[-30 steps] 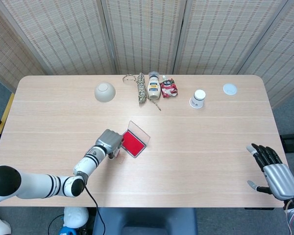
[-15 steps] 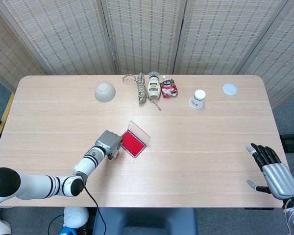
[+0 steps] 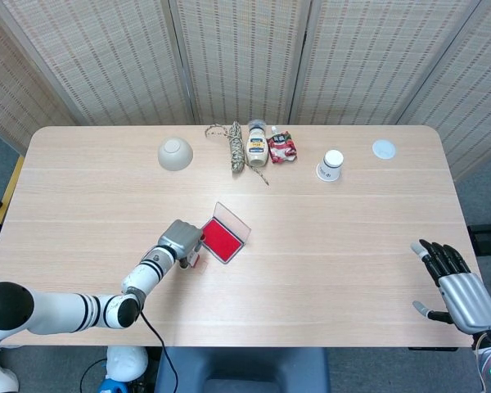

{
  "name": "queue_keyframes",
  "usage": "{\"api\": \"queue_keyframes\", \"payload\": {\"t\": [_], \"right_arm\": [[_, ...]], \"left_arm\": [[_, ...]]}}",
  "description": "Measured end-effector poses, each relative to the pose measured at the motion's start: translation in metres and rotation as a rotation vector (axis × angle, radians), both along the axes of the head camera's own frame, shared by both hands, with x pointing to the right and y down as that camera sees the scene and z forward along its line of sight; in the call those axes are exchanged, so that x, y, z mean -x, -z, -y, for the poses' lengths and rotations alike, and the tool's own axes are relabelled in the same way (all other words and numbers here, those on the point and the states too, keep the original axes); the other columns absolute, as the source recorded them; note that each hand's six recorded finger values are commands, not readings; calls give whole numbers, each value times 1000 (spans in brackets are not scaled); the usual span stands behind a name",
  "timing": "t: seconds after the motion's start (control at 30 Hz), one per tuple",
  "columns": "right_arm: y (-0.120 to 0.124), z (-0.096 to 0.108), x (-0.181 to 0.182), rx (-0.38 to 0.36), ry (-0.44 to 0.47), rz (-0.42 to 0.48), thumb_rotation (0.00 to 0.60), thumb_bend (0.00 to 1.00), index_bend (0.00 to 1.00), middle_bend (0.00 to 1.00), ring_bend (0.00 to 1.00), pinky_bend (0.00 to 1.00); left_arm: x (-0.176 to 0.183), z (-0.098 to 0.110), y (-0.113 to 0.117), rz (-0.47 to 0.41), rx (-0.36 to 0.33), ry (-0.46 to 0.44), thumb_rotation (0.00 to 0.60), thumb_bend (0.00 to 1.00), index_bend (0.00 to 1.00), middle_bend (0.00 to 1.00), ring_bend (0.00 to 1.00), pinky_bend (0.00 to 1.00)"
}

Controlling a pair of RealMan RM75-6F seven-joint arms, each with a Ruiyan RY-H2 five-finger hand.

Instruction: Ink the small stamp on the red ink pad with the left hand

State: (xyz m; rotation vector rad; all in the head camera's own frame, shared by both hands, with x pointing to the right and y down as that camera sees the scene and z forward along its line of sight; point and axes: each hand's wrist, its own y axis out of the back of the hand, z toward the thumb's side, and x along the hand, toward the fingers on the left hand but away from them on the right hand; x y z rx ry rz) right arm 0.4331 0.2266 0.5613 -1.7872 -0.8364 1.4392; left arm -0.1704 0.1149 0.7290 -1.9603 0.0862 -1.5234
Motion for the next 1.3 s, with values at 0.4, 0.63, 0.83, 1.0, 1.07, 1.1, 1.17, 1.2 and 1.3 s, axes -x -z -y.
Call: {"api": "queue_keyframes", "payload": {"t": [0.4,0.63,0.83,1.0,1.07,1.1,1.17,1.2,1.3], "right_arm": [[0,0,1,0,0,0,600,193,0,0,0,0],[1,-1,0,-4,0,3,600,194,0,0,0,0],[2,-1,0,-2,0,6,600,196,0,0,0,0],[4,-2,1,-4,3,10,600,197,0,0,0,0],[4,-2,0,-6,1,10,600,197,0,0,0,0],[5,-2,0,-7,1,10,600,198,0,0,0,0],[4,-2,0,-5,1,9,600,198,0,0,0,0],[4,-3,-1,-3,1,8,600,197,0,0,0,0],[3,-3,0,0,2,6,600,198,0,0,0,0]], "left_arm": [[-2,1,5,-7,-15,-7,502,264,418,1000,933,898],[-1,1,9,-1,-16,-7,412,247,391,1000,932,898],[2,3,21,4,-42,-9,368,239,282,1000,905,892],[10,6,45,-1,-83,10,360,238,200,1000,852,877],[17,8,59,-11,-115,29,360,235,149,998,804,853],[21,8,66,-17,-131,39,361,232,108,977,766,824],[34,10,80,-35,-175,71,364,227,37,876,681,751],[40,10,86,-46,-194,88,368,225,14,797,619,710],[63,4,100,-95,-239,141,397,225,0,555,411,603]]}}
